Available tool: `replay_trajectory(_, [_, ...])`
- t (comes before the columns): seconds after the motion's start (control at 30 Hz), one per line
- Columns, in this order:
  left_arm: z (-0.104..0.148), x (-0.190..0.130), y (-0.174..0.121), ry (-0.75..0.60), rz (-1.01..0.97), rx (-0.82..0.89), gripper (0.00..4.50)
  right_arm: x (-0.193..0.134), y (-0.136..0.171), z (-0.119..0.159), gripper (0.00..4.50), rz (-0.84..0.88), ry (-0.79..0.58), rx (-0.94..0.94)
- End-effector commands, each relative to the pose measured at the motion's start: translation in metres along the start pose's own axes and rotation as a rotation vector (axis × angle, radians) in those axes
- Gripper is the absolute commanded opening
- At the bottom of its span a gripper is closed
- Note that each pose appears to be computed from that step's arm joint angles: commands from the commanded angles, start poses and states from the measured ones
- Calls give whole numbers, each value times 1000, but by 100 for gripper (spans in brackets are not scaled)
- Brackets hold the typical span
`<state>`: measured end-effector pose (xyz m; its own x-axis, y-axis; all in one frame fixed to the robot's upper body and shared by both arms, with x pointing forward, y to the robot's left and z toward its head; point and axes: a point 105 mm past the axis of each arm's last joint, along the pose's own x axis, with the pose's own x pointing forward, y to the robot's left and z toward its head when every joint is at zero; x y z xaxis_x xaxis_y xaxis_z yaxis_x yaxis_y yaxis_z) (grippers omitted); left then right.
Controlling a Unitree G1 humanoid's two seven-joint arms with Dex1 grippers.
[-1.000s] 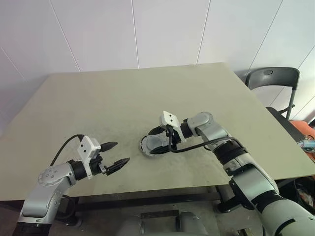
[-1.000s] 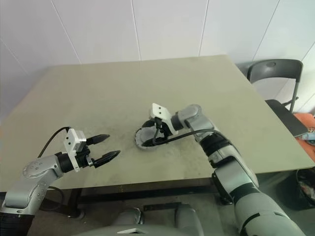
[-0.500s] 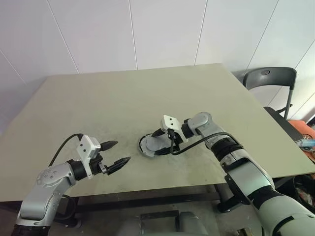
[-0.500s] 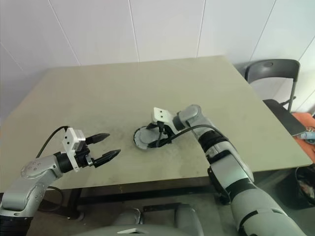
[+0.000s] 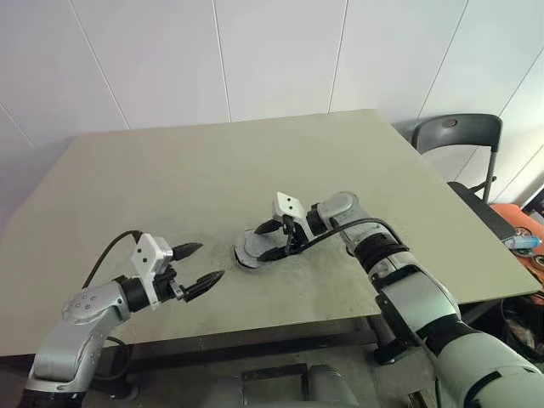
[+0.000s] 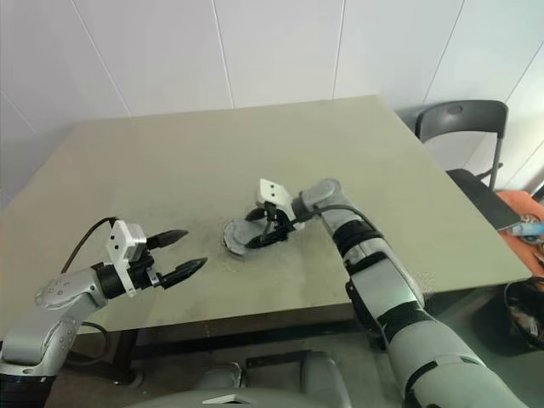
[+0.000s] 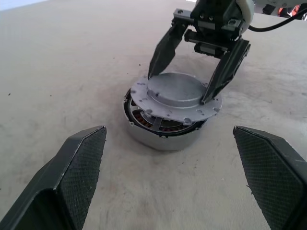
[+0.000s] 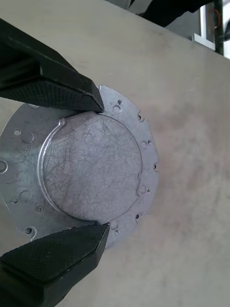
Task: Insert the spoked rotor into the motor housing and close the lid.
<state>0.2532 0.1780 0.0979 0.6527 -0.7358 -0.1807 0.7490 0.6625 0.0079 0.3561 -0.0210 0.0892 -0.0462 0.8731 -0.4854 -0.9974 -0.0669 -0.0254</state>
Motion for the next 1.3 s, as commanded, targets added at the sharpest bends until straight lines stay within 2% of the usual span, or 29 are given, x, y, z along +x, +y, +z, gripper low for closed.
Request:
replay_trajectory(0.03, [11,-7,3,-36,24,32,450,-3,-9,26,326,-26,-66,-28])
replay_trajectory(0.47, [-3,-28,3,-22,74,9,450,2,-12,25,326,-38,-6,-75])
replay_trajectory(1.3, [-4,-19,1,-28,49,3,450,13,-11,7,326,-43,110,-77])
